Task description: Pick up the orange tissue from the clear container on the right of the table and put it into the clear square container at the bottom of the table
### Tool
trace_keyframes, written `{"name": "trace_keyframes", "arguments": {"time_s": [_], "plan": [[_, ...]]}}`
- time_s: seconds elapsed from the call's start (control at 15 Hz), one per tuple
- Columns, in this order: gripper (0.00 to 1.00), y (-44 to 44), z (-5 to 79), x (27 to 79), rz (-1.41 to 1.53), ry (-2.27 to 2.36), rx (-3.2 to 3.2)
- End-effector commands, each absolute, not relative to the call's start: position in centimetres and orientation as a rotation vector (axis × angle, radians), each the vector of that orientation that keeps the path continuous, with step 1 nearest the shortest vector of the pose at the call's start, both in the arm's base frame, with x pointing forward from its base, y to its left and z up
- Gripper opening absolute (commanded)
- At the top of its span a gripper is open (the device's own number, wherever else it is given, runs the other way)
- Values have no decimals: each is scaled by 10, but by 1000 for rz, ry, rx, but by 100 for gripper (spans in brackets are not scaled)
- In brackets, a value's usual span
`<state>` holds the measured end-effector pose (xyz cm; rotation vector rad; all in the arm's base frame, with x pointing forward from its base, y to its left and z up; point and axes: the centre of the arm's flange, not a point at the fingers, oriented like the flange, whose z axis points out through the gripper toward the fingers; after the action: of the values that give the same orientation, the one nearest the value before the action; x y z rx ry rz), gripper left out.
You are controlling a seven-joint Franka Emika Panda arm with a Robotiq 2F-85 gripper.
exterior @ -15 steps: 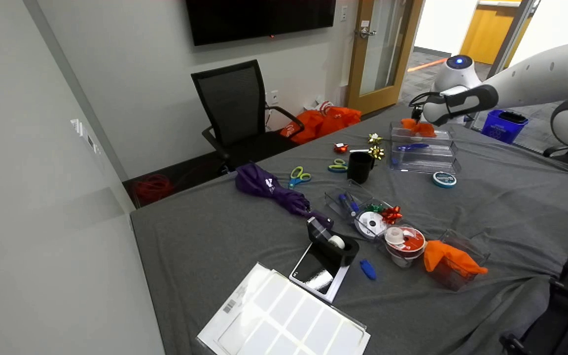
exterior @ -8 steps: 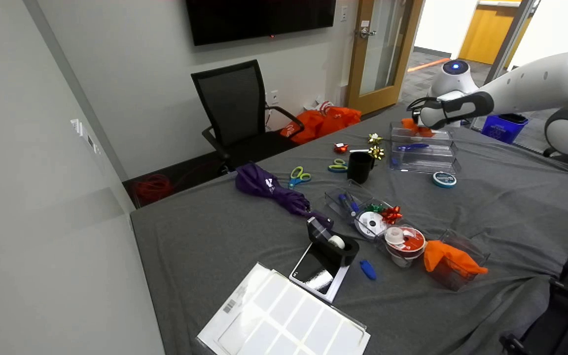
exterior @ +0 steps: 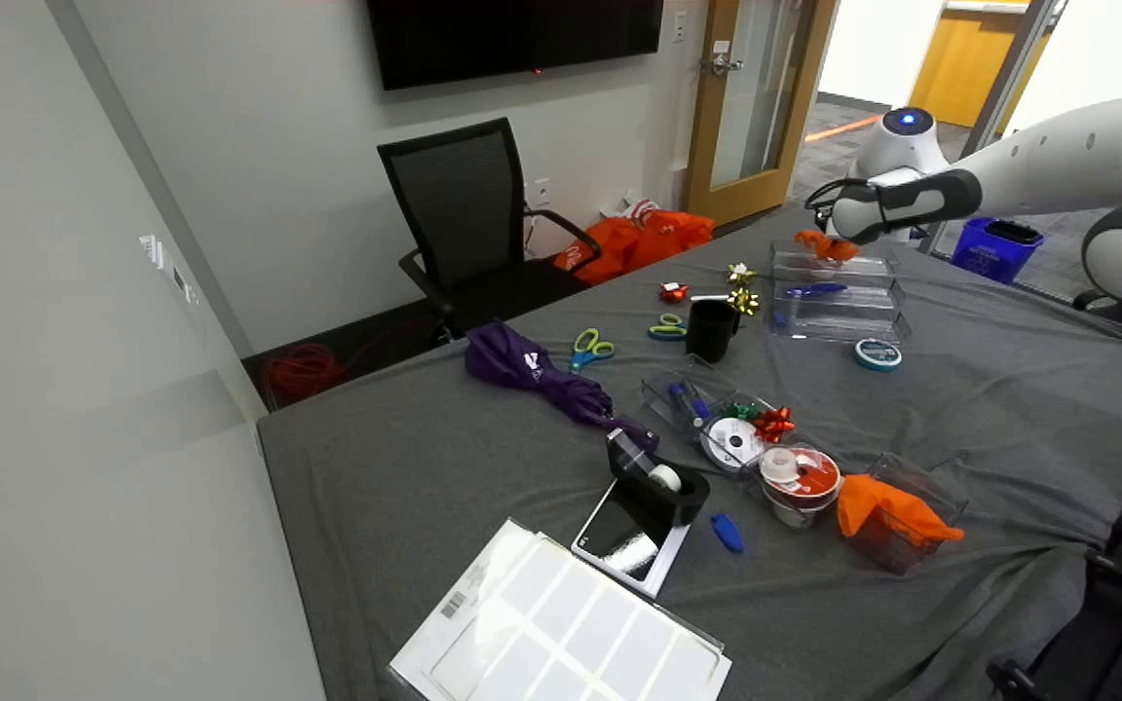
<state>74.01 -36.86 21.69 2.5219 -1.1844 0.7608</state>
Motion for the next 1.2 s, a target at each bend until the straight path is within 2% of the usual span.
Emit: {"name": "trace_keyframes", "arguments": {"time_s": [0.0, 0.4, 0.93, 1.13], "plan": [[1, -375, 260, 732, 757, -1216, 2627], [1, -351, 299, 708, 760, -1084, 2846], [1, -314, 276, 646, 702, -632, 3257], [1, -320, 270, 615, 579, -467, 3380]]}}
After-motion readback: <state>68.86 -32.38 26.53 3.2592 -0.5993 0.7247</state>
